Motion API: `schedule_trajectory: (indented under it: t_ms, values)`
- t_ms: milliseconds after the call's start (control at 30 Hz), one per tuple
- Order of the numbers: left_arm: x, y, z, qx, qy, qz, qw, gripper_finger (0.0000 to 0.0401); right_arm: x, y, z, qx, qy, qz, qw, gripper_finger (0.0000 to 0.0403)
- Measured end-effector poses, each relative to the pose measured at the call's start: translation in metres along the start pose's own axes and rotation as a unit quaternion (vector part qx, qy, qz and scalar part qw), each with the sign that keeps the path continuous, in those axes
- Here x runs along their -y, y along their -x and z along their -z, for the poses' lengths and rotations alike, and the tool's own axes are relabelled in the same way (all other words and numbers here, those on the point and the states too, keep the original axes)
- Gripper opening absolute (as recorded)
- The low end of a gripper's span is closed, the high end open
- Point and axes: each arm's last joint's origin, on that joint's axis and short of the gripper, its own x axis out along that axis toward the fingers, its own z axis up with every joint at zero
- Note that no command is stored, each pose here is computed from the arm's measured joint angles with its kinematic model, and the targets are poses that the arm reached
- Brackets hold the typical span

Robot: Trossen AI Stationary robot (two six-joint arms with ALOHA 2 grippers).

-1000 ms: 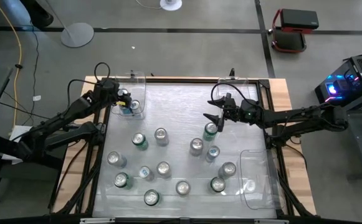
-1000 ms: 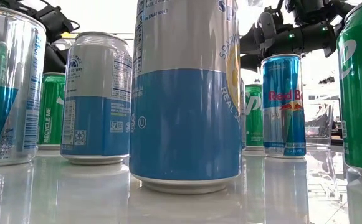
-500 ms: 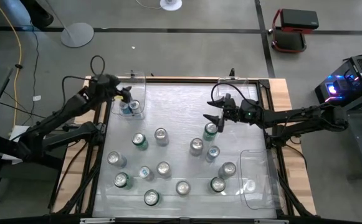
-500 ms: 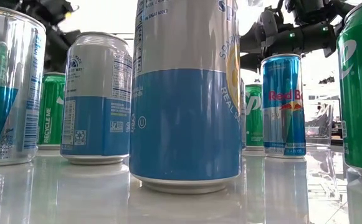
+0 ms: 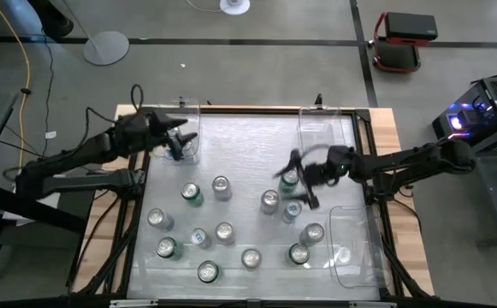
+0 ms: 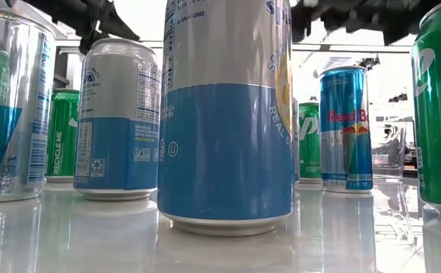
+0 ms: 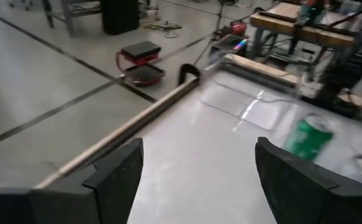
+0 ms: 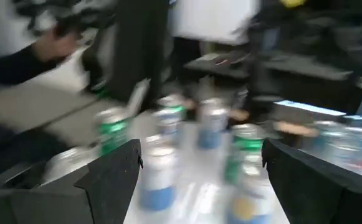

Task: Sort soda cans
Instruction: Put the blue soda can into the top left transparent bin

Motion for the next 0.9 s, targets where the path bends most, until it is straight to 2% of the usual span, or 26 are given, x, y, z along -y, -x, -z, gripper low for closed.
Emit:
schedule_trajectory:
  t_ms: [67, 133, 233, 333, 500, 700, 767, 900]
  values:
    - [0.012, 0.0, 0.003, -0.003, -0.004, 0.001, 1.0, 0.0282, -0.008, -0.008, -0.013, -0.052, -0.003, -0.02, 0.998, 0.0325]
    - [0.024, -0.001, 0.006, -0.006, -0.012, -0.006, 1.0, 0.0282, -0.016, -0.01, -0.029, -0.128, -0.017, -0.005, 0.992, 0.0325]
    - [0.04, -0.004, 0.011, -0.005, -0.024, -0.023, 0.999, 0.0282, -0.03, -0.004, -0.051, -0.251, -0.05, 0.031, 0.966, 0.0325]
    - [0.056, -0.008, 0.013, 0.009, -0.029, -0.03, 0.999, 0.0282, -0.043, 0.003, -0.059, -0.315, -0.093, 0.042, 0.943, 0.0325]
    - [0.08, -0.015, 0.015, 0.034, -0.04, -0.023, 0.998, 0.0282, -0.06, 0.002, -0.04, -0.317, -0.15, 0.05, 0.935, 0.0325]
    - [0.095, -0.024, 0.023, 0.034, -0.049, -0.031, 0.998, 0.0282, -0.065, 0.004, -0.001, -0.333, -0.158, 0.133, 0.92, 0.0325]
    - [0.098, -0.026, 0.025, 0.03, -0.047, -0.03, 0.998, 0.0282, -0.065, 0.004, 0.007, -0.322, -0.164, 0.147, 0.921, 0.0325]
    - [0.103, -0.029, 0.029, 0.027, -0.05, -0.027, 0.998, 0.0282, -0.068, 0.003, 0.021, -0.302, -0.188, 0.123, 0.926, 0.0325]
